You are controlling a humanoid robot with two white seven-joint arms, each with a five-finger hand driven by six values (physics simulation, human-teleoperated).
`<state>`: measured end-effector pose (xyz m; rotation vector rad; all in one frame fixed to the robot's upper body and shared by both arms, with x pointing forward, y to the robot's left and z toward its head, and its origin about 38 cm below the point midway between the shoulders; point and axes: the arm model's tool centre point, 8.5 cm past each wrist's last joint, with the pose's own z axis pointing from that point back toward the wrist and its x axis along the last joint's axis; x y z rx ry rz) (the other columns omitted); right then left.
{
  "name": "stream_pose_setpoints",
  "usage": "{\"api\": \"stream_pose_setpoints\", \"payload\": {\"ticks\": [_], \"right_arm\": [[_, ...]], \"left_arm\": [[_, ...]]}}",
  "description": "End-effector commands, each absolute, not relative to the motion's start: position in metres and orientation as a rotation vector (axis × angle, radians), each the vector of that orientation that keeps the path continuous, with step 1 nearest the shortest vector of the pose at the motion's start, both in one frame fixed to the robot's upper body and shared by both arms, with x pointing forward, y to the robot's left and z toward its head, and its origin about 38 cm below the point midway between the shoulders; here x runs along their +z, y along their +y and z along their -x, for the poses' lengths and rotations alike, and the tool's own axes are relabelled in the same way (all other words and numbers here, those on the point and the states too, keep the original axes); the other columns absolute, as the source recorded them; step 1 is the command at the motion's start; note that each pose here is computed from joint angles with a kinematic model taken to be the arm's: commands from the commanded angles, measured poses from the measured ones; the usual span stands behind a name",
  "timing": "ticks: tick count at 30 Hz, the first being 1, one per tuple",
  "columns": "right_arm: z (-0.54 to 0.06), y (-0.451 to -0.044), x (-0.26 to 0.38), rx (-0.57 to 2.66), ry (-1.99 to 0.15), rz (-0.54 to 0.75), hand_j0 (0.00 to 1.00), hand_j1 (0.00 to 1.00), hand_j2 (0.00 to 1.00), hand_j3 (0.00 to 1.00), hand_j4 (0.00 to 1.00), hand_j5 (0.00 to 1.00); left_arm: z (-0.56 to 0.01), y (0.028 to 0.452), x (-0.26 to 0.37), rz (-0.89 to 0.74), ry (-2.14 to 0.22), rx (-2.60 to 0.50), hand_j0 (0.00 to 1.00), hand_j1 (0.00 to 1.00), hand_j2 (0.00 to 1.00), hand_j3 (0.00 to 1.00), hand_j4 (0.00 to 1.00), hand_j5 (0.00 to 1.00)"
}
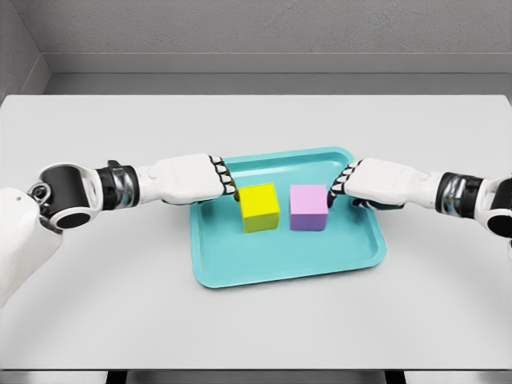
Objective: Push two cubes
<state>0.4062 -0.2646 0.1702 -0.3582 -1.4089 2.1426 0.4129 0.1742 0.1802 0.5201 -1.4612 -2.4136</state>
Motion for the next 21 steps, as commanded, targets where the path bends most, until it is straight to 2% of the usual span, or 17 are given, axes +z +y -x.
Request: {"api": "stream_pose_setpoints", "payload": {"ticks": [1,21], "right_arm": [[-0.406,-0.259,0.169,2.137,-1.425,0.344,0.61,0.61,0.61,0.61,0.61,0.61],[-0.408,-0.257,0.167,2.118,-1.433,0.339,0.61,0.61,0.61,0.61,0.61,0.61]], "left_arm": [[-0.413,0.168,0.18,-0.521,-1.472,-2.413,0.74,0.74,0.74,0.74,0.74,0.74],[-0.426,0.168,0.179,-0.534,-1.453,-2.395,0.75,0.75,0.75,0.75,0.75,0.75]]}}
